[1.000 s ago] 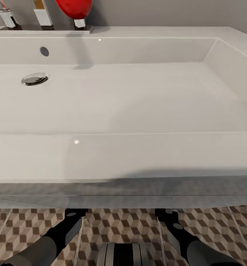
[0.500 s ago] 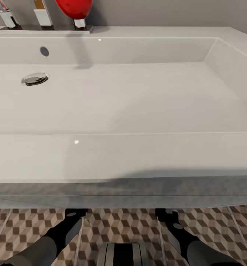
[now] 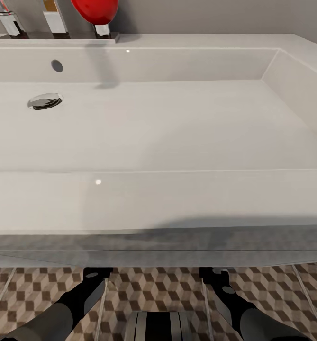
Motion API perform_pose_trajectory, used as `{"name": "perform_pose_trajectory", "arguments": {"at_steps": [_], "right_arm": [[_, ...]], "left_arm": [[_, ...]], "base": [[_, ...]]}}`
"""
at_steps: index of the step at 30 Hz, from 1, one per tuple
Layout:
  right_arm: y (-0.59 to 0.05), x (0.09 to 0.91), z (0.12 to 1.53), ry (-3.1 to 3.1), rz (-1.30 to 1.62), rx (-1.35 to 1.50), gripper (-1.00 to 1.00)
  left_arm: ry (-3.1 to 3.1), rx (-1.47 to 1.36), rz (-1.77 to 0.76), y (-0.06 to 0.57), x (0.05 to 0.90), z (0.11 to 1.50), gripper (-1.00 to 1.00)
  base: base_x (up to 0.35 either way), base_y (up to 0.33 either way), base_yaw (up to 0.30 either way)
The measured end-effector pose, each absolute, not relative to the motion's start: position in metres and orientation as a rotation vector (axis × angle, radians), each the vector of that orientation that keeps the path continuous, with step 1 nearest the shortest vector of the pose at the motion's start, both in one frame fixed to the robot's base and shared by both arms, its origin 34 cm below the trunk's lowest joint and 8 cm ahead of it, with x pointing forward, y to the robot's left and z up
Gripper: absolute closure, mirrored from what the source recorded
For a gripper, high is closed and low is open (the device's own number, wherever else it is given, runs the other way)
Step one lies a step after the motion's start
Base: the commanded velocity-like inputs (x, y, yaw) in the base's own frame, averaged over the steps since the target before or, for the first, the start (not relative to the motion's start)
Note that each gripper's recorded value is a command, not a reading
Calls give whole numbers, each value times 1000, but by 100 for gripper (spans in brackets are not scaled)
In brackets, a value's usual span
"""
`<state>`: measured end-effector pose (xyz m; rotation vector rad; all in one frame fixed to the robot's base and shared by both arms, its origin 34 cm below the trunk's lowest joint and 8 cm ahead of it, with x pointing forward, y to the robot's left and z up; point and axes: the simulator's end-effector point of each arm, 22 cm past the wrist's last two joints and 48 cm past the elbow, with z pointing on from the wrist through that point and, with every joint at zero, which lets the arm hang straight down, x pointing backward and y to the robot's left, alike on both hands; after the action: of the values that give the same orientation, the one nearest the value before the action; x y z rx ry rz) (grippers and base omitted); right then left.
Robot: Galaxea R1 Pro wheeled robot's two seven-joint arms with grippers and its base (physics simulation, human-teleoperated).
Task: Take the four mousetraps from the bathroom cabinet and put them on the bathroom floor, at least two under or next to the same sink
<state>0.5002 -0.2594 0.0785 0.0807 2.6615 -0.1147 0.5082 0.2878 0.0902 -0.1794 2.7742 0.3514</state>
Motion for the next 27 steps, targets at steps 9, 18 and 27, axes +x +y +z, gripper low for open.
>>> {"name": "perform_pose_trajectory", "arguments": {"at_steps": [9, 18, 27], "right_arm": [[-260, 500, 78, 2662, -115, 81, 100], [-260, 490, 68, 2686, -117, 80, 100], [-259, 490, 68, 2686, -116, 79, 100]], "left_arm": [[2781, -179, 362, 291, 504, 89, 100], [2806, -175, 369, 291, 493, 78, 100], [2806, -175, 368, 291, 493, 78, 100]], "base": [[0, 0, 0], [0, 0, 0], [0, 0, 0]]}}
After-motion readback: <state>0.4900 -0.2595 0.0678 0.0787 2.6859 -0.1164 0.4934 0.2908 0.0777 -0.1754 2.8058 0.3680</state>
